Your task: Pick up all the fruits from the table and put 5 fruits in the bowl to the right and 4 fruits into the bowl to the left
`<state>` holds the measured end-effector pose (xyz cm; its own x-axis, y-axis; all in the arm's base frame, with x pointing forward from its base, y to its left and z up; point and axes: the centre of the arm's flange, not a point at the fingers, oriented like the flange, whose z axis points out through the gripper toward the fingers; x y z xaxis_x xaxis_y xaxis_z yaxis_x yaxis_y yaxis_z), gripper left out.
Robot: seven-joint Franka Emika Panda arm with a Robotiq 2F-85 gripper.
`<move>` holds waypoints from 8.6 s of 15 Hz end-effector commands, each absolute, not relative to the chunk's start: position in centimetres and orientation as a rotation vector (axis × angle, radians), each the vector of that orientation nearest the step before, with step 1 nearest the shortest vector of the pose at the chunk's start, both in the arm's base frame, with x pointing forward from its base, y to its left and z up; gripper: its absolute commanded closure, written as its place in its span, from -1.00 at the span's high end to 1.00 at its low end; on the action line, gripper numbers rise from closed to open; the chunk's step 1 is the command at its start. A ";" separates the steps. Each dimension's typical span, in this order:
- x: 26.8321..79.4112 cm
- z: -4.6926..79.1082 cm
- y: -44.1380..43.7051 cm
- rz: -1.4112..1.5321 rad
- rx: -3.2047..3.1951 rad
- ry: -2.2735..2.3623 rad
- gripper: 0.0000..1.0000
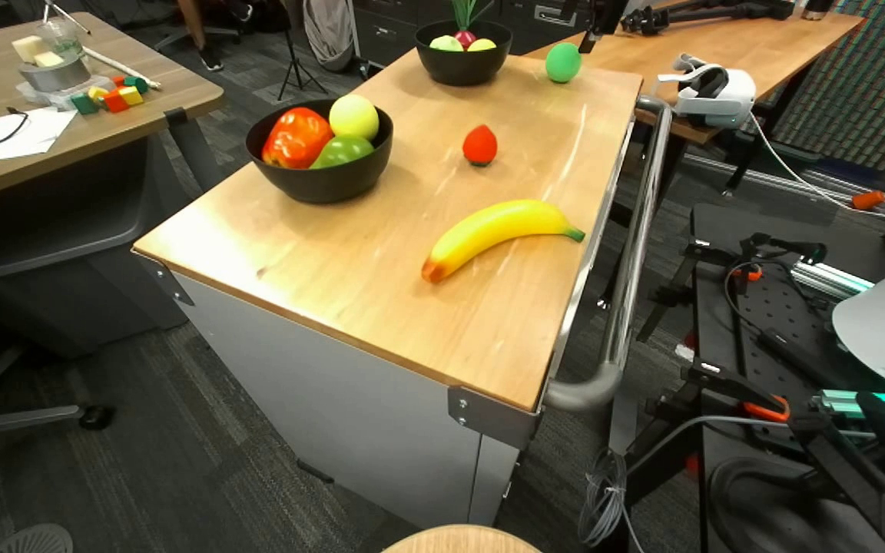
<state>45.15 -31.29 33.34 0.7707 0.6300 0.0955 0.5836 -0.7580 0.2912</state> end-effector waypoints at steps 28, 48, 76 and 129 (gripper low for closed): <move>54.6 35.9 -4.9 0.744 2.463 1.731 -0.47; 65.4 37.7 1.5 1.000 2.014 2.239 1.00; 47.0 36.4 5.2 0.506 2.860 1.545 1.00; 63.1 36.5 -22.6 0.483 2.246 1.337 -0.68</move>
<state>61.66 -21.02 35.68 0.4666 0.8809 0.0798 0.7018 -0.4236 0.5727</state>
